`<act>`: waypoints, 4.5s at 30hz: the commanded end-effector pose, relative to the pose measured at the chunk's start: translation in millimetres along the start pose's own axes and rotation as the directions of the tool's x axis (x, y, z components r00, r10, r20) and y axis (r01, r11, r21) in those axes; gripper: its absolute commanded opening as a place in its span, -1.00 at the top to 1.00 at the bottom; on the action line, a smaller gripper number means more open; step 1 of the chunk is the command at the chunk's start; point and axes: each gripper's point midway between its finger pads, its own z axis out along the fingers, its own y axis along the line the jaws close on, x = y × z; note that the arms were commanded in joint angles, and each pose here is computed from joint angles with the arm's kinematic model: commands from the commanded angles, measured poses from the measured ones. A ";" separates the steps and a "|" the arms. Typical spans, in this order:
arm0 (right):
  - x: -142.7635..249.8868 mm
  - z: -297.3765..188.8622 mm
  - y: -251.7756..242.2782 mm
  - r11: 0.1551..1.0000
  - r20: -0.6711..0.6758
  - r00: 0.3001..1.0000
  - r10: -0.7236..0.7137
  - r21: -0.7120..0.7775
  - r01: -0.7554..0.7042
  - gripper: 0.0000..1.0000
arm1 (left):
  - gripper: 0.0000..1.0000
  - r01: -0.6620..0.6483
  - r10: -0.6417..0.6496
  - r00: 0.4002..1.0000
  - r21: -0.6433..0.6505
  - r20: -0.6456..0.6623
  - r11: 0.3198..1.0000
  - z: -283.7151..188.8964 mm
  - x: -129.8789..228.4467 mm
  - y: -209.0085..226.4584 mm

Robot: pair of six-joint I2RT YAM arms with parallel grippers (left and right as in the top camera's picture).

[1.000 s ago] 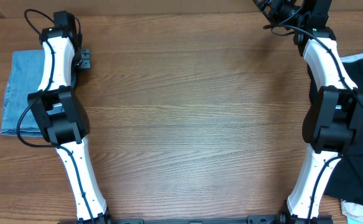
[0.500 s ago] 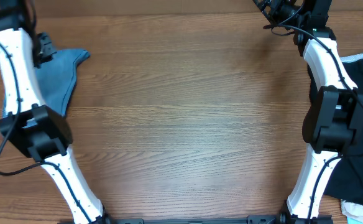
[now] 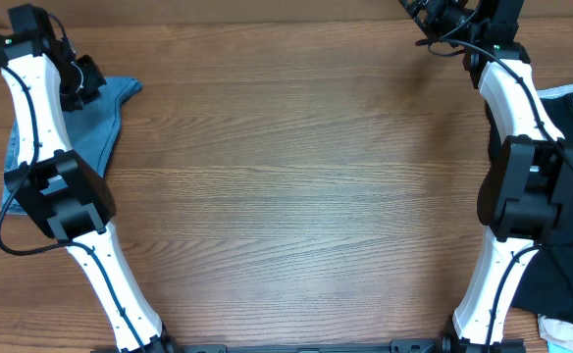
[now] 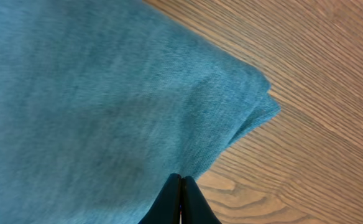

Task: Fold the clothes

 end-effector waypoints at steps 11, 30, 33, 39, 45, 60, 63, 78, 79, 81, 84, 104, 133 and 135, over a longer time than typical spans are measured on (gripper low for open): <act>-4.2 -1.8 10.2 1.000 0.005 1.000 -0.018 -0.017 0.018 -1.00 | 0.92 -0.113 0.113 0.994 0.078 0.003 0.991 8.1 1.9 -39.2; -4.2 -1.8 10.2 1.000 0.005 1.000 -0.018 -0.017 0.018 -1.00 | 0.92 0.237 -0.198 0.957 -0.175 0.213 0.956 -265.5 77.7 15.1; -4.2 -1.8 10.2 1.000 0.005 1.000 -0.018 -0.017 0.018 -1.00 | 0.92 0.352 -0.318 0.934 -0.269 0.163 0.896 -251.3 98.6 54.8; -4.2 -1.8 10.2 1.000 0.005 1.000 -0.018 -0.017 0.018 -1.00 | 0.92 0.557 -0.541 0.824 -0.411 0.168 0.722 -210.7 138.3 144.1; -4.2 -1.8 10.2 1.000 0.005 1.000 -0.018 -0.017 0.018 -1.00 | 0.92 0.525 -0.479 0.851 -0.366 0.214 0.769 -137.7 118.7 165.5; -4.2 -1.8 10.2 1.000 0.005 1.000 -0.017 -0.017 0.018 -1.00 | 0.92 0.507 -0.451 0.860 -0.306 0.237 0.806 -24.3 159.7 182.8; -4.2 -1.8 10.2 1.000 0.005 1.000 -0.018 -0.017 0.018 -1.00 | 0.92 0.507 -0.450 0.861 -0.305 0.238 0.806 -11.7 161.6 185.5; -4.2 -1.8 10.2 1.000 0.005 1.000 -0.018 -0.017 0.018 -1.00 | 0.89 0.503 -0.408 0.849 -0.279 0.335 0.818 -85.9 91.0 176.4; -4.2 -1.8 10.2 1.000 0.005 1.000 -0.018 -0.017 0.018 -1.00 | 0.90 0.508 -0.409 0.848 -0.297 0.337 0.808 -84.5 92.3 181.4; -4.2 -1.8 10.2 1.000 0.005 1.000 -0.017 -0.017 0.018 -1.00 | 0.90 0.518 -0.420 0.846 -0.320 0.328 0.793 -79.5 96.4 190.5; -4.2 -1.8 10.2 1.000 0.005 1.000 -0.018 -0.017 0.018 -1.00 | 0.92 0.545 -0.456 0.835 -0.354 0.307 0.760 -67.7 104.9 213.2; -4.2 -1.8 10.2 1.000 0.005 1.000 -0.018 -0.017 0.018 -1.00 | 0.92 0.418 -0.408 0.908 -0.183 0.091 0.890 -54.7 111.6 117.3; -4.2 -1.8 10.2 1.000 0.005 1.000 -0.018 -0.017 0.018 -1.00 | -1.00 0.200 -0.204 0.975 0.055 0.092 0.978 -73.0 95.3 -21.3; -4.2 -1.8 10.2 1.000 0.005 1.000 -0.017 -0.017 0.018 -1.00 | -1.00 0.200 -0.204 0.975 0.055 0.092 0.978 -73.0 95.3 -21.3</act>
